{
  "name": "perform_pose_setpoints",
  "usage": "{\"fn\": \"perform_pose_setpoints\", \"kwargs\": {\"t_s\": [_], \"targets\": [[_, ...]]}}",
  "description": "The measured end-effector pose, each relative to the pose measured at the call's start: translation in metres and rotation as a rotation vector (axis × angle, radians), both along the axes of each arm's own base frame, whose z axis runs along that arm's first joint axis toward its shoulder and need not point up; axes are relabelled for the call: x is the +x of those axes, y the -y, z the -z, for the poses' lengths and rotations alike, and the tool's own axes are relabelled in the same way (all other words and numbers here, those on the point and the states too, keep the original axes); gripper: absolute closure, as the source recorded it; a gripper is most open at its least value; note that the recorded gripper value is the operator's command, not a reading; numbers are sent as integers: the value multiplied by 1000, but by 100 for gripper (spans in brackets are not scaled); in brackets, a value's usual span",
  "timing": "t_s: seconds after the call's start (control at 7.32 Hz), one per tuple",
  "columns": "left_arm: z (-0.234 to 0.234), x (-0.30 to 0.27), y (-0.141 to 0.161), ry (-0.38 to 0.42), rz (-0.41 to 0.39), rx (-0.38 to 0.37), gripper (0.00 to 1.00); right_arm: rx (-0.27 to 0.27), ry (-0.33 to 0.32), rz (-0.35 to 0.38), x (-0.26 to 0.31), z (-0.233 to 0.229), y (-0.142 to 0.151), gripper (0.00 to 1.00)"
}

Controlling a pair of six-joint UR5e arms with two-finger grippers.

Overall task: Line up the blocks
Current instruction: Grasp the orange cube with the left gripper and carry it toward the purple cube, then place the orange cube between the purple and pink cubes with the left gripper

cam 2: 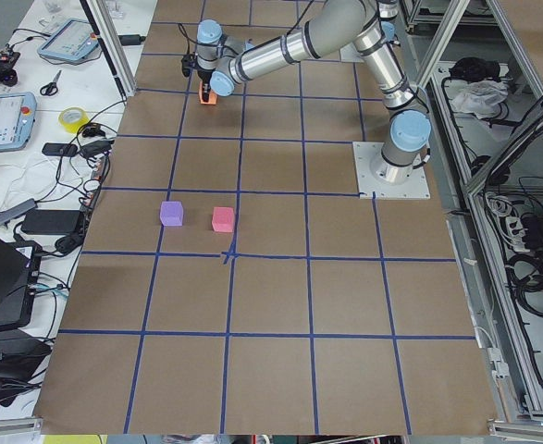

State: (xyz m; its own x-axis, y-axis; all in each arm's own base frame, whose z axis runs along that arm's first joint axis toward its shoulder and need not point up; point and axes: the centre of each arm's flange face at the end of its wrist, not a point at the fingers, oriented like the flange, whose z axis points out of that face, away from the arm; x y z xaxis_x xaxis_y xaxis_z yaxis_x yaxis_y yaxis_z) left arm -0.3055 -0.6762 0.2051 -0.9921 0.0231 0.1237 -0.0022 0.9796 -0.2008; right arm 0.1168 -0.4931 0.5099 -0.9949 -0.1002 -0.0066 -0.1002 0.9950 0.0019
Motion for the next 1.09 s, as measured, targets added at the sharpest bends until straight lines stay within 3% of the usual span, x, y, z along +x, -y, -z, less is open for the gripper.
{"fn": "perform_pose_setpoints", "kwargs": {"t_s": [0.27,0.55,0.82,1.09], "targets": [[-37,79,24,40,6,-2,100,0,-2,0,0,0,-1,0],[-78,205,36,82,21,32,100,0,-4,0,0,0,-1,0],[-101,319,31,111,39,39,100,0,-8,0,-1,0,-1,0],[-92,432,20,132,93,43,100,4,-5,1,0,2,-2,0]]}}
